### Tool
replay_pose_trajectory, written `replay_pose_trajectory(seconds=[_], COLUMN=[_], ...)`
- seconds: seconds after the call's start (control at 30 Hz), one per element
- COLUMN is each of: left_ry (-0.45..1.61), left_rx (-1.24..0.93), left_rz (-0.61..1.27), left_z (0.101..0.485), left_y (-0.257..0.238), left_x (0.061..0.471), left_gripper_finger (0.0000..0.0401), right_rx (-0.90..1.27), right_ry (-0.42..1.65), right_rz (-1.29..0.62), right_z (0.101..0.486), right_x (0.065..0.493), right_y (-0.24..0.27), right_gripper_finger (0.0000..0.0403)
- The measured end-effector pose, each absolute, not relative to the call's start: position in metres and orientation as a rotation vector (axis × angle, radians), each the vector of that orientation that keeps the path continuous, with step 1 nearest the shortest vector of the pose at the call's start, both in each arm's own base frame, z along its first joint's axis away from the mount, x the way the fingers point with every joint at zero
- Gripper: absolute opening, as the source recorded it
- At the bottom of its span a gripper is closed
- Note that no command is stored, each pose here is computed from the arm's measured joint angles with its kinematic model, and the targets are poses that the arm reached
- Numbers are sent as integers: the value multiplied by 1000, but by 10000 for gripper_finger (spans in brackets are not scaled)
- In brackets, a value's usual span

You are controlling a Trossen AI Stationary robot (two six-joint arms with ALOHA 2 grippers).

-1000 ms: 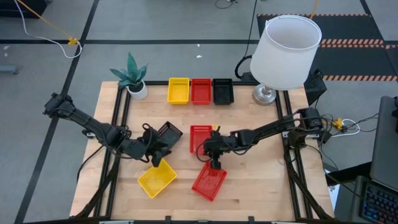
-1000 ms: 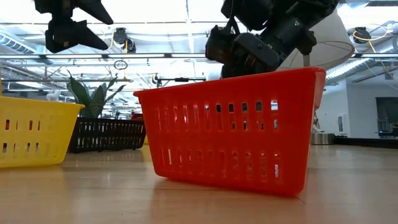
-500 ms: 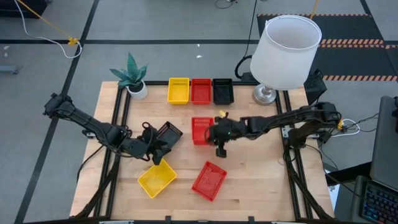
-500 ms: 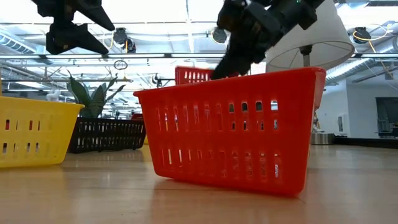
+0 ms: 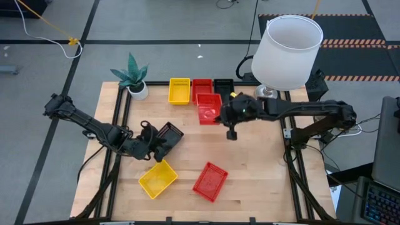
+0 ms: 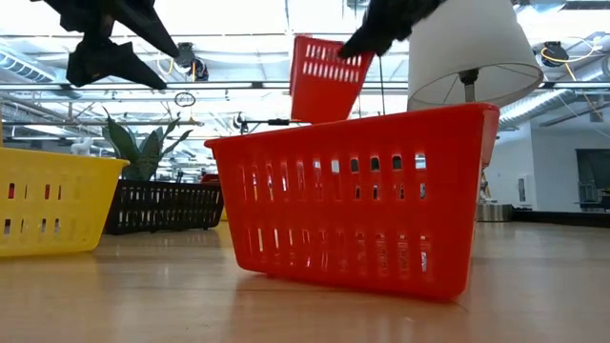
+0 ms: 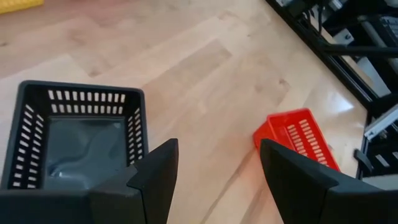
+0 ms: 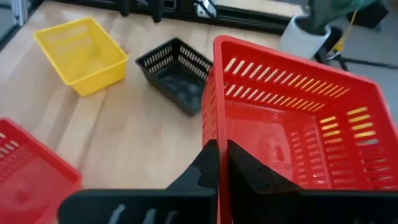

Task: Stack baskets by color
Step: Stack the middle red basket on the top red basket

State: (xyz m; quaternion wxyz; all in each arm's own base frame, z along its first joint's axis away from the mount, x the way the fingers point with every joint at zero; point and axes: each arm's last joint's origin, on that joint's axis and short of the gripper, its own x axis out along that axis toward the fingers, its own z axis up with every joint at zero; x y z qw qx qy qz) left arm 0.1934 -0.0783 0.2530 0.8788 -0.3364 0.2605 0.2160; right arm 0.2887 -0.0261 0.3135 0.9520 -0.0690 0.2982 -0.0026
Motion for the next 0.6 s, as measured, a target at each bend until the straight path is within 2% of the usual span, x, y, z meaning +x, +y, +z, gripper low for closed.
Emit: replay_pose_trajectory(seconds=[0.33,0.6], left_ry=[520,529], left_rx=[-720,-697], left_rz=[489,488], left_z=[253,252], left_y=[-77,-77], left_x=[193,192], left_gripper_finger=[227,227], right_rx=[-272,-341], right_ry=[518,496], right_rz=[-48,-107], right_z=[376,405], right_x=[285,291], right_y=[-47,-71], right_gripper_finger=[2,3])
